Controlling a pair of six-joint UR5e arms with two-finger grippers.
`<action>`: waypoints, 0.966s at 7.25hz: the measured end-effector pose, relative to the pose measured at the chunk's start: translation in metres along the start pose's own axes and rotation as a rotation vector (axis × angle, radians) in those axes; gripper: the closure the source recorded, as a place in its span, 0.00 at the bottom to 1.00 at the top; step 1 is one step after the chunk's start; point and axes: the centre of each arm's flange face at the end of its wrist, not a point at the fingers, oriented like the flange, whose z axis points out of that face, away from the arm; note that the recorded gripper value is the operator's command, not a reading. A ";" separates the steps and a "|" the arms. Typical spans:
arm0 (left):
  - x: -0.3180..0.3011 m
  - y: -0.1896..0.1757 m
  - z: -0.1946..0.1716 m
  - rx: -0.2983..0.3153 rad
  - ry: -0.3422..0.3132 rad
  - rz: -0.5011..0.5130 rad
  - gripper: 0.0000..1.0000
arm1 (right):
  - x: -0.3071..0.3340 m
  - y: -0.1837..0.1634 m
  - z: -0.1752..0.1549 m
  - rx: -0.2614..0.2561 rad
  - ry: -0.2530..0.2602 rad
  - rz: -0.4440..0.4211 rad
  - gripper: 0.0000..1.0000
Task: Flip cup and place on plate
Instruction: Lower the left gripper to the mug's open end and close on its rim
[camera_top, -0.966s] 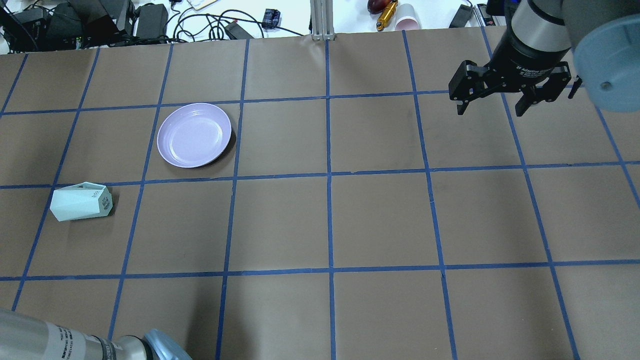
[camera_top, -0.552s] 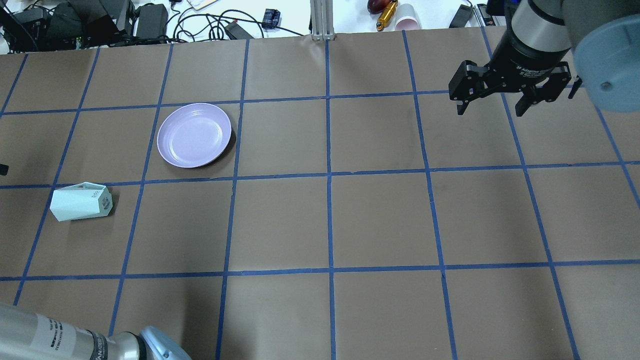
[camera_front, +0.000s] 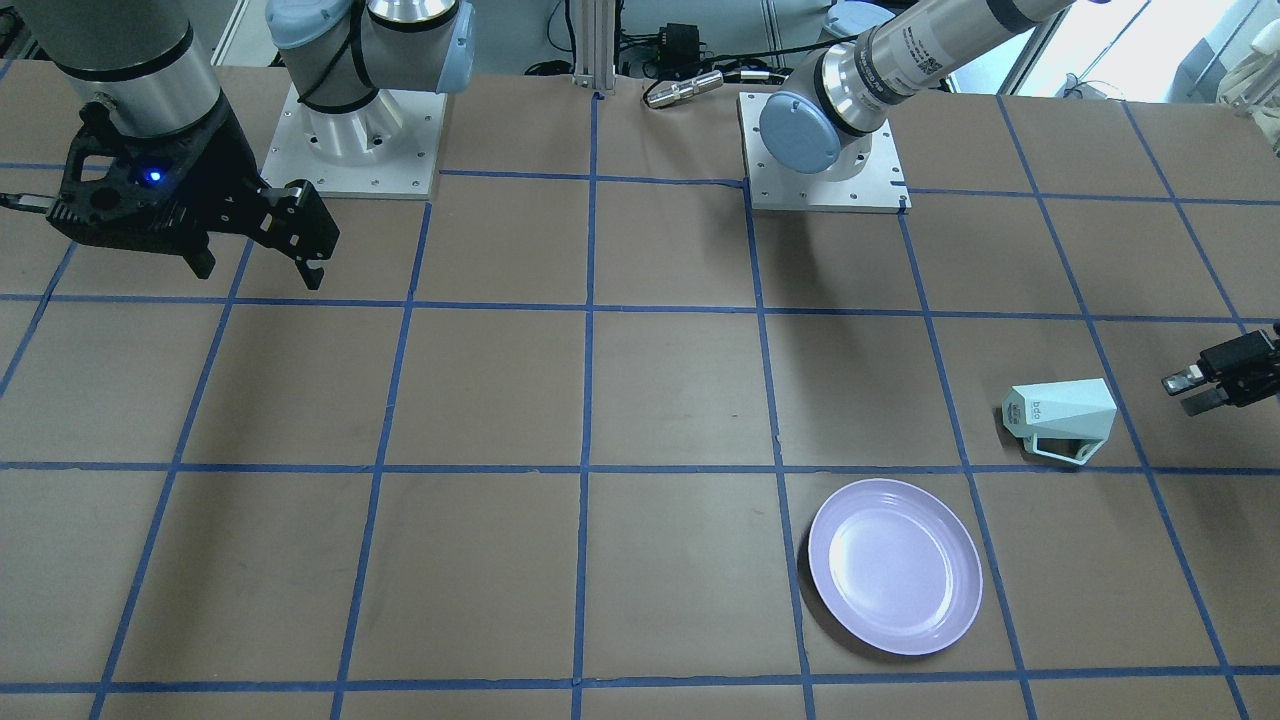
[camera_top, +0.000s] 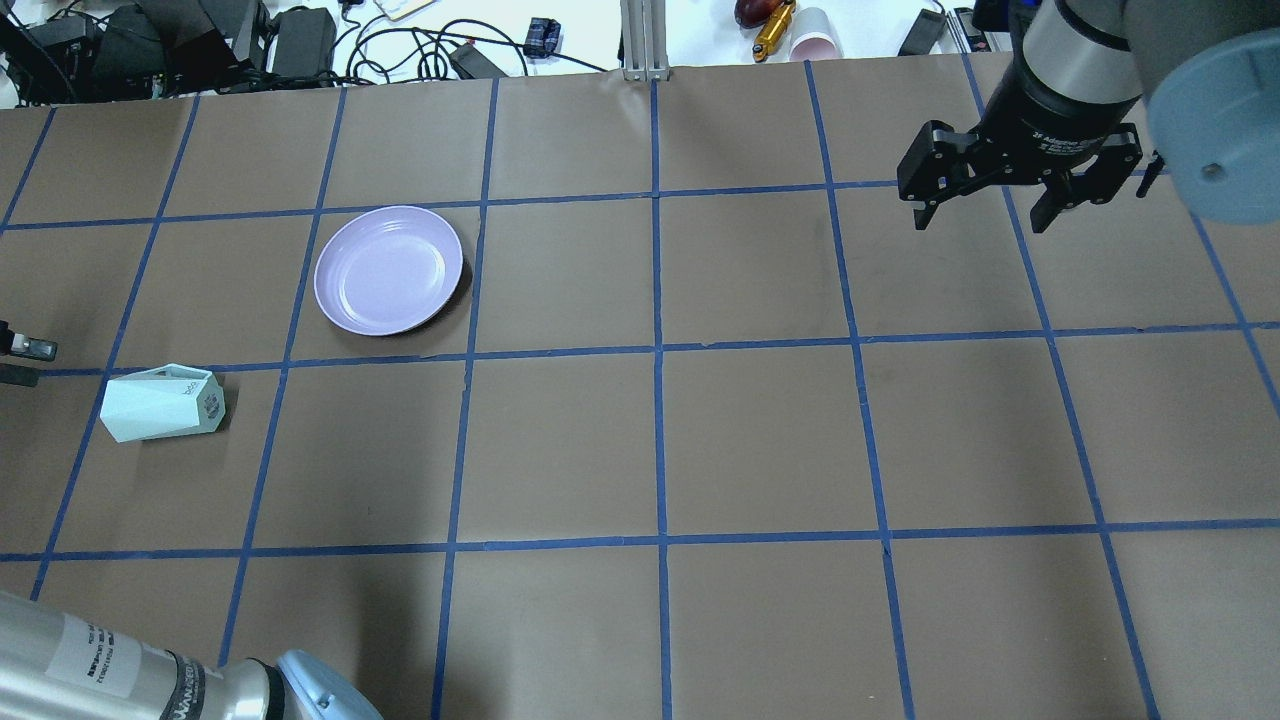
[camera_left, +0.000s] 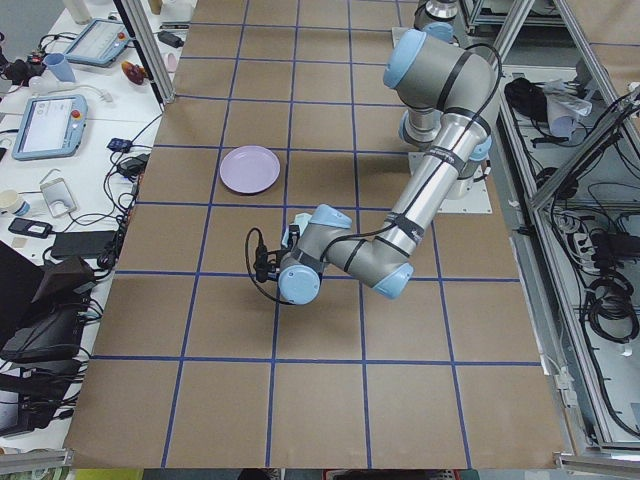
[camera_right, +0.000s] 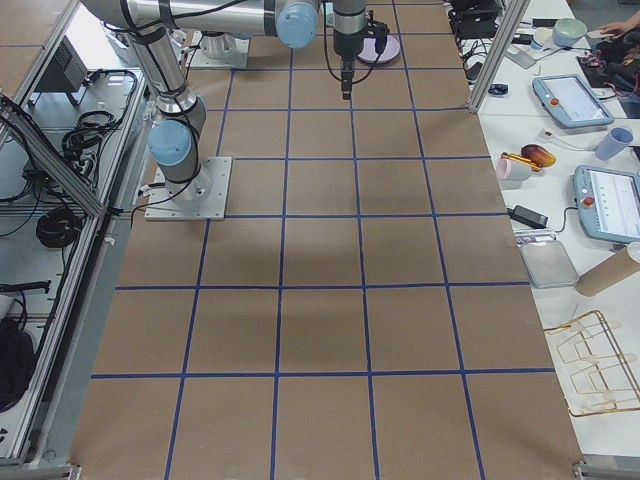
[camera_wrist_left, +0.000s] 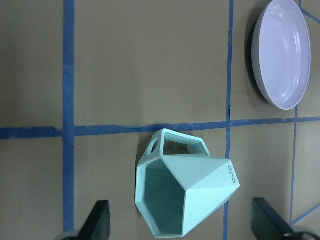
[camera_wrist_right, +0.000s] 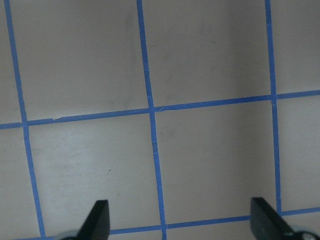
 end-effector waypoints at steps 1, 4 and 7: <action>-0.011 0.004 0.006 0.003 0.035 -0.003 0.00 | 0.000 0.000 0.000 0.000 0.000 0.000 0.00; -0.032 0.017 0.026 0.007 0.165 -0.049 0.00 | 0.000 0.000 0.000 0.000 0.001 0.000 0.00; -0.047 0.028 0.047 -0.008 0.256 -0.005 0.00 | 0.000 0.000 0.000 0.000 0.001 0.000 0.00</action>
